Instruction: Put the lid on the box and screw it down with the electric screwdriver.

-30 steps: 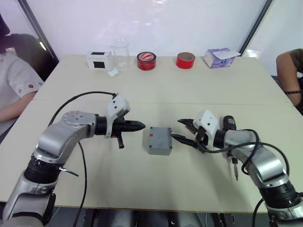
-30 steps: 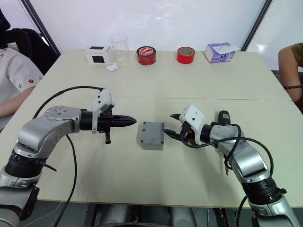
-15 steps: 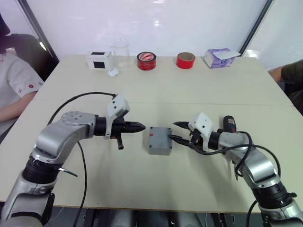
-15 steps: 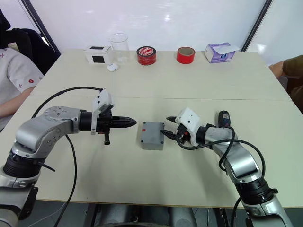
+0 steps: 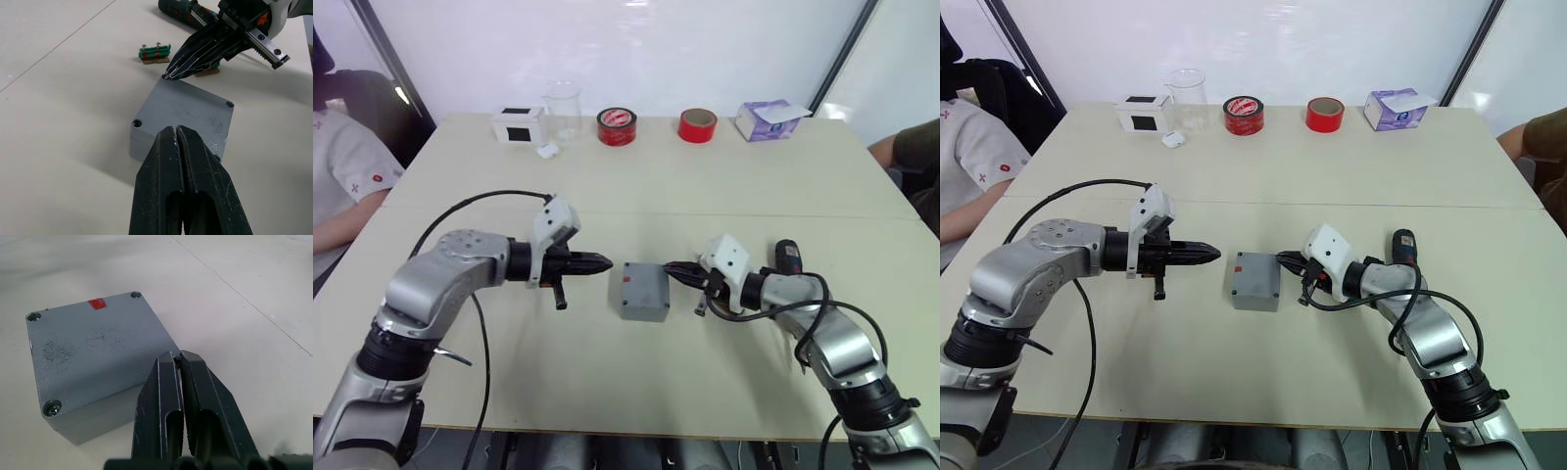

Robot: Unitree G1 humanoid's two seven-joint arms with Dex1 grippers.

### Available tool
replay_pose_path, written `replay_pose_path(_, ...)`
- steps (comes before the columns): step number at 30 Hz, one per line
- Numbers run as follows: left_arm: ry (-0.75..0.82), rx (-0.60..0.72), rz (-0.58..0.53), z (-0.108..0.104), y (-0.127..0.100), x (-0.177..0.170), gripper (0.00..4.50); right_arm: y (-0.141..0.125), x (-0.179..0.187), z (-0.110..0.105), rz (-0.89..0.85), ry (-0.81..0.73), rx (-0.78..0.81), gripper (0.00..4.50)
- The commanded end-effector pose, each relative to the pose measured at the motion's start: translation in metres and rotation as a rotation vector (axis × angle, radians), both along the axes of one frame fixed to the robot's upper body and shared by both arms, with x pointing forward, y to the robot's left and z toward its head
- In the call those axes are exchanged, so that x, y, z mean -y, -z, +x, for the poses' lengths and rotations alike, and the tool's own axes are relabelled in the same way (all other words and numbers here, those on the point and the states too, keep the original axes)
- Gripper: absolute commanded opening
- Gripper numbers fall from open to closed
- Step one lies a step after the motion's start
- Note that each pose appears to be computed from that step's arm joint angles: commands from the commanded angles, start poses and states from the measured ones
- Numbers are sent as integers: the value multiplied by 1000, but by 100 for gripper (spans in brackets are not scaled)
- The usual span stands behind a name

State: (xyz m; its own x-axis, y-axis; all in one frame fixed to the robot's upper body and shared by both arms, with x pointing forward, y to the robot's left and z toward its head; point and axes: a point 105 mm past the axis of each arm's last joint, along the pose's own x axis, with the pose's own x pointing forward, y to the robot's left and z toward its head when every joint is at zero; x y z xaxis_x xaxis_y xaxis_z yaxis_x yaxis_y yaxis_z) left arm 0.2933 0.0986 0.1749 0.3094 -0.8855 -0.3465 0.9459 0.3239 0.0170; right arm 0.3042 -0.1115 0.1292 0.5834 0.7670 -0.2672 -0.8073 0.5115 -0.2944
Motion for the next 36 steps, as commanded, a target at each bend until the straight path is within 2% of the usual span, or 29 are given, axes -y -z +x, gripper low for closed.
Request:
replay_pose_path(1,7,48,-16,-1,-12,2,0,-14,-2,0,4,-11,15,7)
replay_pose_path(11,-5,47,-18,-1,-8,2,0,-19,-3,2,33,-15,-53,7)
replay_pose_path(24,-16,46,-33,-3,-4,7,0,-28,4,12,-67,-3,-169,7)
replay_pose_path(36,-47,43,-49,-4,1,6,0,-29,6,11,-121,-80,-224,7)
